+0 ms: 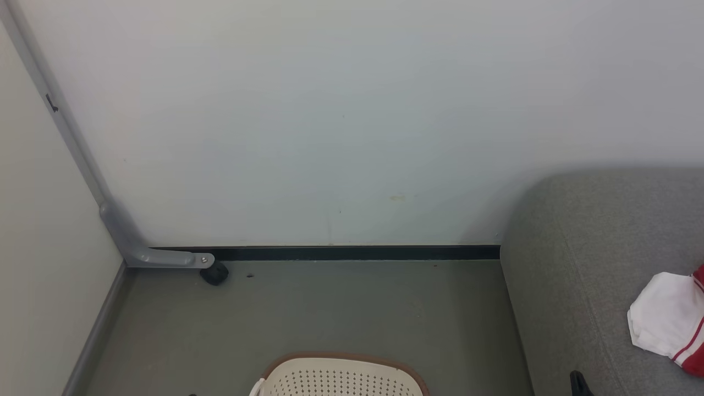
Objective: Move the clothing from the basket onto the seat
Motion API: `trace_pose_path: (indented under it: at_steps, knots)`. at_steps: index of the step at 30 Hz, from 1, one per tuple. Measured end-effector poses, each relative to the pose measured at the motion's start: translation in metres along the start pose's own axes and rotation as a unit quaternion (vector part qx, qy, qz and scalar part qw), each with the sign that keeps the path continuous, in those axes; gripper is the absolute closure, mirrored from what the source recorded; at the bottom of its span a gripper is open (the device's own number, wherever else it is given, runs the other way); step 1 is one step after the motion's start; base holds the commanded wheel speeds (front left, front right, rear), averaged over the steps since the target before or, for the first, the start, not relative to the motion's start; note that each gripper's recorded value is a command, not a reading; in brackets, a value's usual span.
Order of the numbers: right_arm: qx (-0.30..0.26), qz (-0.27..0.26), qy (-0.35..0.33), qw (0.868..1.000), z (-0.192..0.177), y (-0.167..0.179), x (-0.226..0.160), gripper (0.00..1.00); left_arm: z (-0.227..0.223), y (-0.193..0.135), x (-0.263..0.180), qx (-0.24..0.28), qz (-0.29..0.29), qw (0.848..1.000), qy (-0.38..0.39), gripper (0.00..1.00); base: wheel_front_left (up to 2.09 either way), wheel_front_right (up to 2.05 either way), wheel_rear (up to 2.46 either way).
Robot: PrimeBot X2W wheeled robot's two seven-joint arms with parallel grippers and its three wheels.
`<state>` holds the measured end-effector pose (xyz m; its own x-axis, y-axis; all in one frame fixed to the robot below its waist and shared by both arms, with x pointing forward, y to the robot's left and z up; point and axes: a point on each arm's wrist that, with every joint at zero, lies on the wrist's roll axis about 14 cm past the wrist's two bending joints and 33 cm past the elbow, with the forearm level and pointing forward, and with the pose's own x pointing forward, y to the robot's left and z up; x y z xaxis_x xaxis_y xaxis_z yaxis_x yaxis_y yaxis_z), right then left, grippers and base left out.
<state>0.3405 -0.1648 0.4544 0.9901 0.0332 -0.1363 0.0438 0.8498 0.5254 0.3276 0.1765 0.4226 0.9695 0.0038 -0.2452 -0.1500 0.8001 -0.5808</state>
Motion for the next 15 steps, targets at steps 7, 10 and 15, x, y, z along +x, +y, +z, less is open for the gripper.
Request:
trace_pose_path:
  at_steps: [7,10,15]
  knots:
    - [0.045,-0.008,-0.003,0.999,0.0046,-0.0034,0.0042,1.0,0.0058,-0.0027,0.0049,-0.044,-0.003,0.999,-0.003,1.0,0.0,0.0,0.0]
    - [0.065,-0.015,0.0,0.998,0.0044,-0.0066,0.0043,1.0,0.0071,-0.0012,0.0056,-0.06,0.001,0.998,-0.002,1.0,0.0,0.0,0.0]
    - [0.102,-0.017,0.0,0.995,0.007,-0.0085,0.0073,1.0,0.0089,-0.0007,0.0071,-0.092,0.003,0.996,-0.001,1.0,0.0,0.0,0.0]
